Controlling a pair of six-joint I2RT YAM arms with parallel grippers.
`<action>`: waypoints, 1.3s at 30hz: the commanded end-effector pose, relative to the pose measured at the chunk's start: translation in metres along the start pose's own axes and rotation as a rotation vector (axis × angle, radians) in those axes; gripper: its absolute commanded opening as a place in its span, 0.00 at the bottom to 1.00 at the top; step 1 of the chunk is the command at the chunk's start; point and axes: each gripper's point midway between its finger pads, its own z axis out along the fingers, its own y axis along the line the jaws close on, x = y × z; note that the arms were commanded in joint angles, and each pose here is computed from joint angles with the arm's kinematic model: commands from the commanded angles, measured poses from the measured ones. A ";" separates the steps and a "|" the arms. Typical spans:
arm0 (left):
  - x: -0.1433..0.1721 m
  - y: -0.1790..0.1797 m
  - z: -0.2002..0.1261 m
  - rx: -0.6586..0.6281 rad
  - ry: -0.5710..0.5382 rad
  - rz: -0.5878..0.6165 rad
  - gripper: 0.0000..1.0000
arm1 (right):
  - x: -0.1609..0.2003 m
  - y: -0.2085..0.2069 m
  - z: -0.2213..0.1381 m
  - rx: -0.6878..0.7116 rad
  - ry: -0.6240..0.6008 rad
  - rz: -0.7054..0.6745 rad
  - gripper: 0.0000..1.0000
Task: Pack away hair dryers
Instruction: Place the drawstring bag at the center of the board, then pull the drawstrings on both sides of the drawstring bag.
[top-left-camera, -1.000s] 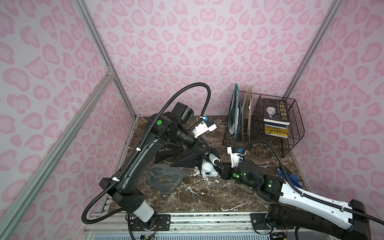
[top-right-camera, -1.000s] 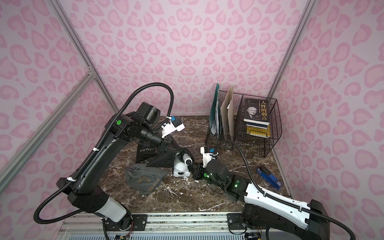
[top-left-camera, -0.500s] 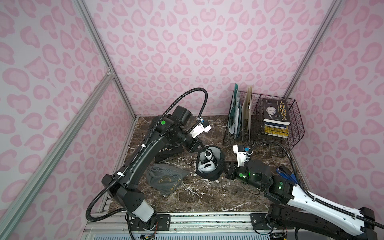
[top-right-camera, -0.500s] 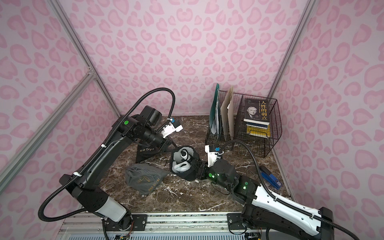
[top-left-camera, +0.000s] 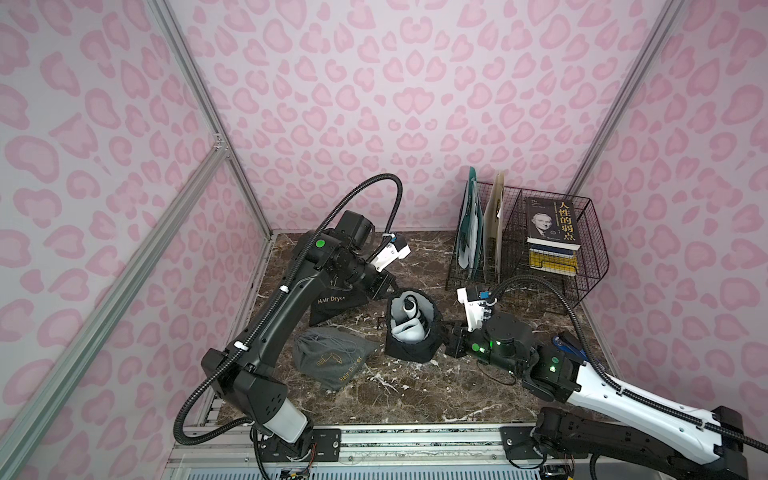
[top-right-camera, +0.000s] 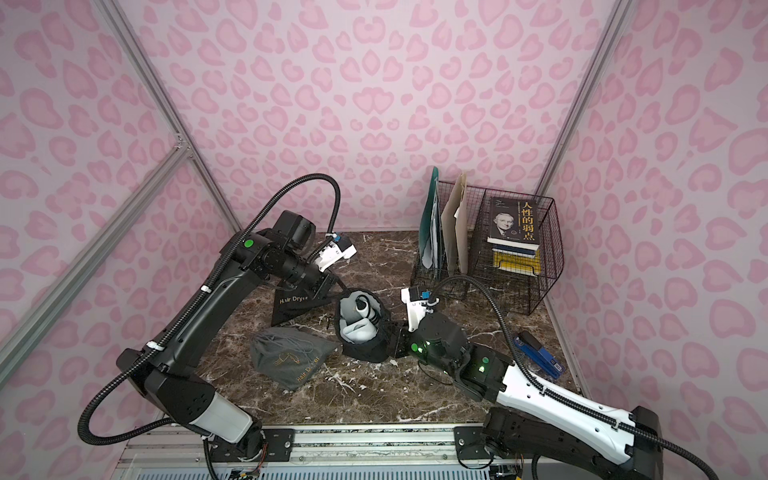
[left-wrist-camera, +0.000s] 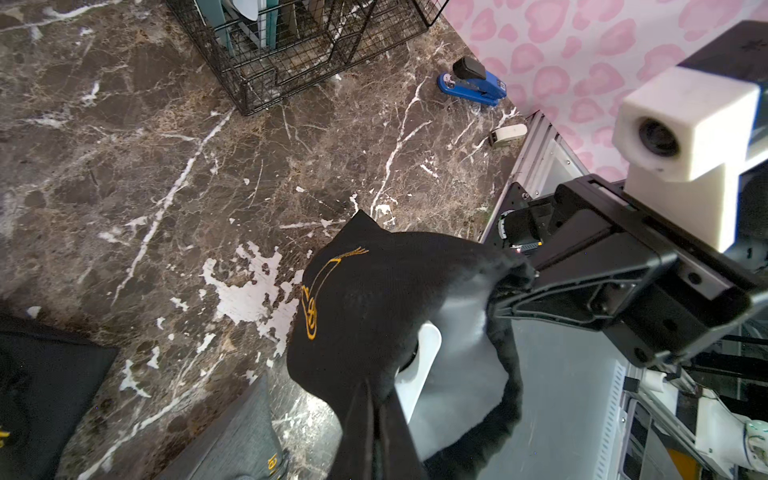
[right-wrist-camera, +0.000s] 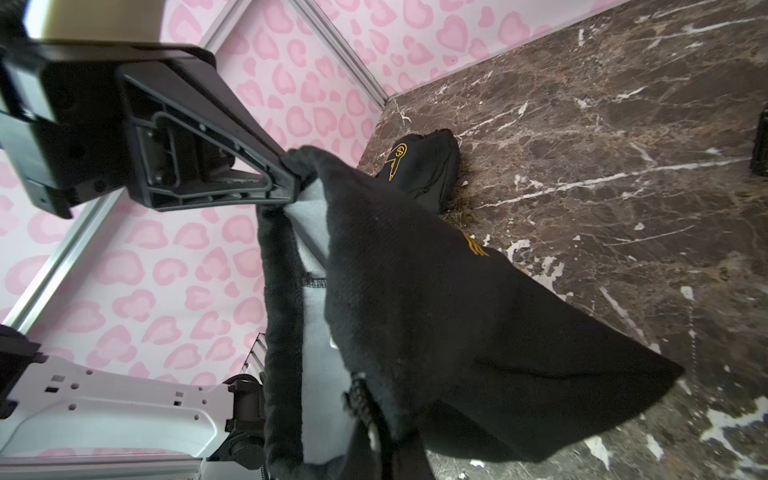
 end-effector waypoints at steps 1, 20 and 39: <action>0.010 0.003 -0.003 -0.025 0.018 0.052 0.02 | -0.007 0.011 0.008 -0.053 -0.030 -0.018 0.00; 0.052 0.015 0.022 0.011 0.075 0.124 0.08 | 0.010 -0.022 0.052 0.084 0.014 -0.096 0.00; 0.042 0.014 0.033 0.103 0.071 0.132 0.54 | 0.025 -0.058 0.041 0.151 -0.022 -0.042 0.00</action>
